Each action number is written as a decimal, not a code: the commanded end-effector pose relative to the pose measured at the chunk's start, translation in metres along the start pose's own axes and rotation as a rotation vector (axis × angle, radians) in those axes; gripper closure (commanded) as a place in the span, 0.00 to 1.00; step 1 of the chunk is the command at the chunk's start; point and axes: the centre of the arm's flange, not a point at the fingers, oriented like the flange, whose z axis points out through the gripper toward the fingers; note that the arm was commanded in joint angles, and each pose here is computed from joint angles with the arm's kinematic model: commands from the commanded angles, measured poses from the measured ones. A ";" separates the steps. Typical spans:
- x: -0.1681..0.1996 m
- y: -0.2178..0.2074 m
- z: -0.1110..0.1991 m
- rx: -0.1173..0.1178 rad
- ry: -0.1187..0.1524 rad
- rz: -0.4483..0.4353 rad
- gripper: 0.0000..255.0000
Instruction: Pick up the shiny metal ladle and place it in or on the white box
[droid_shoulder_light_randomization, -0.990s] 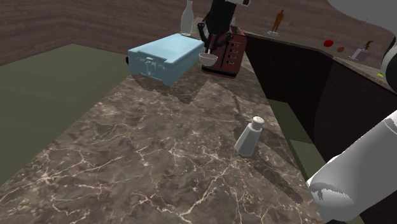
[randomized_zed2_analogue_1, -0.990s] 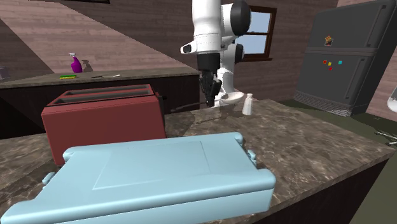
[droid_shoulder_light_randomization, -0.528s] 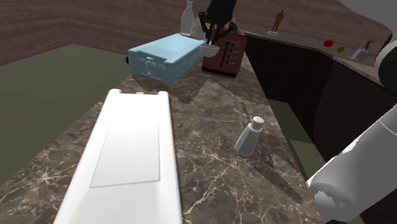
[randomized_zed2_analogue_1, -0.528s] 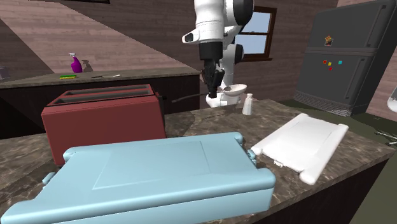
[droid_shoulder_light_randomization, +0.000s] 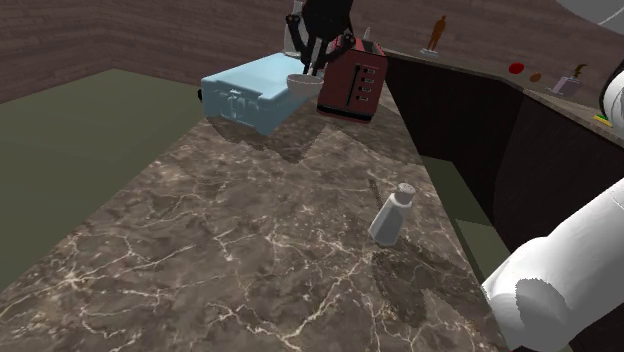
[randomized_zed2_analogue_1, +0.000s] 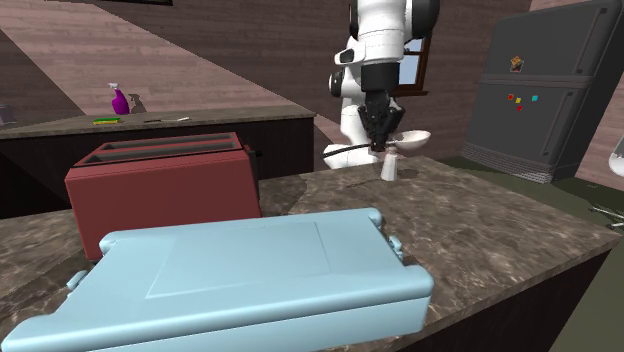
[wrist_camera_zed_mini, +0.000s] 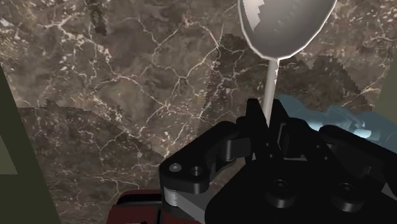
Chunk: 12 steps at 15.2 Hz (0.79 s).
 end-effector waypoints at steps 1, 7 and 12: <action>-0.026 -0.009 0.000 0.000 0.000 0.001 1.00; -0.099 -0.038 0.002 0.000 0.000 0.001 1.00; -0.161 -0.062 0.004 0.000 0.000 0.001 1.00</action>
